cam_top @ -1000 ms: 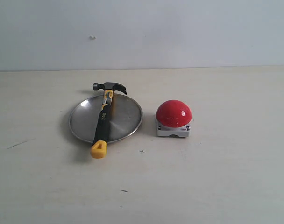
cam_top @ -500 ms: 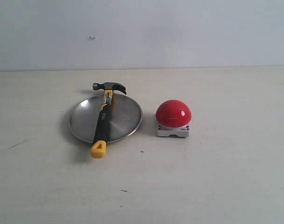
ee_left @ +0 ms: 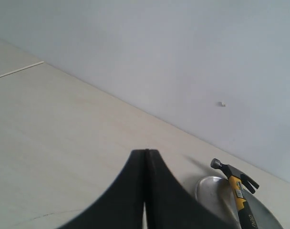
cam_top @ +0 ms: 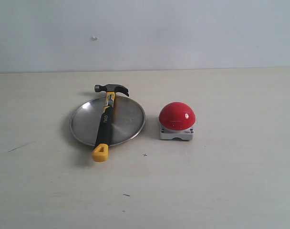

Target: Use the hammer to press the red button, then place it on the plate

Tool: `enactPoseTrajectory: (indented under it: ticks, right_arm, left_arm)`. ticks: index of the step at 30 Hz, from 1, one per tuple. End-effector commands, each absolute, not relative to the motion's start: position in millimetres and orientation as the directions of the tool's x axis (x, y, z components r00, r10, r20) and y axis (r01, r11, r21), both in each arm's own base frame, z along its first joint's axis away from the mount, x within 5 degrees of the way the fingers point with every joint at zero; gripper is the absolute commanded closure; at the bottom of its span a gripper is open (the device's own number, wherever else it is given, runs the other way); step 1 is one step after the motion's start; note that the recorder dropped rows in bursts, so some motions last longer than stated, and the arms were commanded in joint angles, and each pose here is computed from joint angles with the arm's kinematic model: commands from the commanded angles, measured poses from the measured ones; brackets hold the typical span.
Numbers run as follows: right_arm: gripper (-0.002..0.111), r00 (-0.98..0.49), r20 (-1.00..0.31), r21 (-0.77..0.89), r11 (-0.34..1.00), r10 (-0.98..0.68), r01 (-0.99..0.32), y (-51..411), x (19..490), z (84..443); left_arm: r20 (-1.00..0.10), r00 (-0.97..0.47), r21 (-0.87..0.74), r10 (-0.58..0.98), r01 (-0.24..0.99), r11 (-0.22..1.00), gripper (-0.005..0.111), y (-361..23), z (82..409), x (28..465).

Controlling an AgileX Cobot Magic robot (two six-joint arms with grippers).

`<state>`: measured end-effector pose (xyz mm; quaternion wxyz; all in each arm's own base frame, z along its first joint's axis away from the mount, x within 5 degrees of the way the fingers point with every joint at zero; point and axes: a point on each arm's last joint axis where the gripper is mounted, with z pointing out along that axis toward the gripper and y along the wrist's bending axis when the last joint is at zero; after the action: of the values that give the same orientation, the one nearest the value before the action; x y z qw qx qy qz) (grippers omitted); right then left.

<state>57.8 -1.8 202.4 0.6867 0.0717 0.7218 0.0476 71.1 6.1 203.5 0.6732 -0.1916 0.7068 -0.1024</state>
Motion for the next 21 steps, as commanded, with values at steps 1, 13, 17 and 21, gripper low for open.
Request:
enactPoseTrajectory:
  ticks: [1, 13, 17, 21]
  right_arm:
    - [0.108, -0.047, -0.986, 0.159, 0.986, 0.161, 0.043, -2.1, 57.6, 201.0]
    - [0.108, -0.047, -0.986, 0.159, 0.986, 0.161, 0.043, -2.1, 57.6, 201.0]
    - [0.108, -0.047, -0.986, 0.159, 0.986, 0.161, 0.043, -2.1, 57.6, 201.0]
    - [0.108, -0.047, -0.986, 0.159, 0.986, 0.161, 0.043, -2.1, 57.6, 201.0]
  left_arm:
    - [-0.910, -0.014, -0.409, -0.414, -0.130, 0.903, 0.107, 6.0, 204.0, 70.7]
    - [-0.942, 0.060, -0.325, -0.330, 0.075, 0.943, 0.107, -6.4, 213.3, 57.4]
    - [-0.927, 0.074, -0.362, -0.368, 0.083, 0.929, 0.107, -6.4, 214.4, 56.0]
    - [-0.956, 0.074, -0.278, -0.285, 0.095, 0.956, 0.107, -8.2, 214.3, 55.9]
